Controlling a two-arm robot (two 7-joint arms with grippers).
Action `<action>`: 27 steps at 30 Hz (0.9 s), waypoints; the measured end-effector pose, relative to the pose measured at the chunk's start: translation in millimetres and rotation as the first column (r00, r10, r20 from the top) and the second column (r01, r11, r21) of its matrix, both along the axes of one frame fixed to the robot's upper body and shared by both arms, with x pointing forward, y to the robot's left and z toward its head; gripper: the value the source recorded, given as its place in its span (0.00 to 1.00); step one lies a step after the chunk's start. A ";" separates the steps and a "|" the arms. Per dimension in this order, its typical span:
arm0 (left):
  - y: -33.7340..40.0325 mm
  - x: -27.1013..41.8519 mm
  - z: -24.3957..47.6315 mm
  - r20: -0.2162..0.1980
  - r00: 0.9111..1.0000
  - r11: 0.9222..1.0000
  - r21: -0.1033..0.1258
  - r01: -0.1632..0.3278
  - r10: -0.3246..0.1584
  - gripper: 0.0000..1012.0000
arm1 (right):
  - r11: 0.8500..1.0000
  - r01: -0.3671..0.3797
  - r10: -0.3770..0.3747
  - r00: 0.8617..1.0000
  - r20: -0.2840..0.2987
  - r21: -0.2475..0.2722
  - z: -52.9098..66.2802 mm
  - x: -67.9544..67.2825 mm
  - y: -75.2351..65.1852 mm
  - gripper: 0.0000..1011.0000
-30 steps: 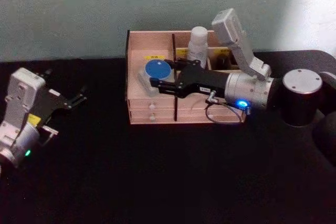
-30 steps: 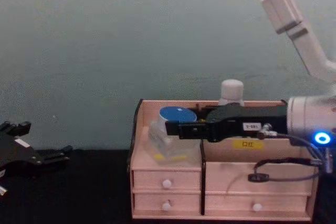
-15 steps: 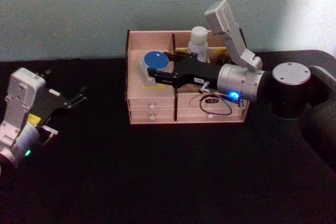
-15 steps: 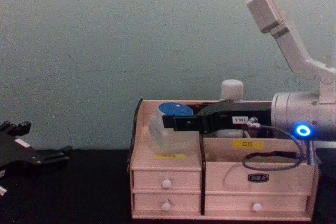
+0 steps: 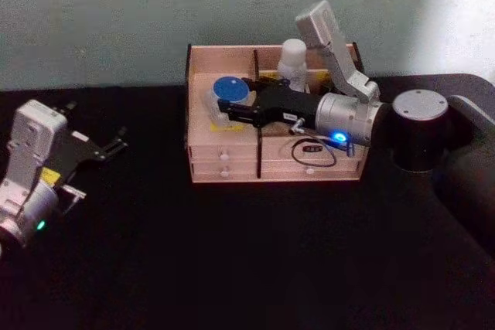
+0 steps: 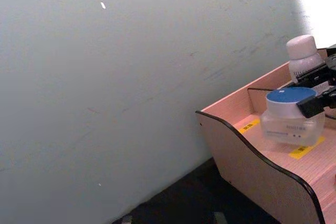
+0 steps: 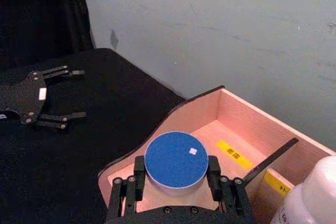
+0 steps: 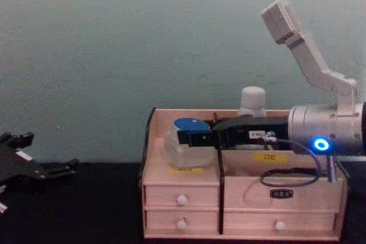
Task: Pick up the facial cleanser and watermelon frost from the table and place them into the tiered storage box.
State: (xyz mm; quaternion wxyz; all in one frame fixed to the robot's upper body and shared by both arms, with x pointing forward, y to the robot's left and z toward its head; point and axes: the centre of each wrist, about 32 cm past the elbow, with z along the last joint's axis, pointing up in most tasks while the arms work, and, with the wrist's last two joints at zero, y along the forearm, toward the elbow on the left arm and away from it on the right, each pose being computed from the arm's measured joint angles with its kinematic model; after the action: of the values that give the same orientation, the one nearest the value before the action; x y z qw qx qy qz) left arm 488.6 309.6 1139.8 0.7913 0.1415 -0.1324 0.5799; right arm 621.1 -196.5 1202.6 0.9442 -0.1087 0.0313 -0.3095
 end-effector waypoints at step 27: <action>0.0 0.0 0.0 0.000 1.000 1.000 0.000 0.000 0.000 0.99 | 1.000 0.006 -0.006 1.000 -0.030 -0.012 -5.4 10.2 4.4 0.69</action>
State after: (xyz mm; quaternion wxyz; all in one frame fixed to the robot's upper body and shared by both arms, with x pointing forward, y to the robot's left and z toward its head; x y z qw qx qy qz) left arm 488.6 309.7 1139.8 0.7913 0.1415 -0.1325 0.5799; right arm 631.3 -192.1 1197.1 0.9420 -0.1187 0.0441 -0.3110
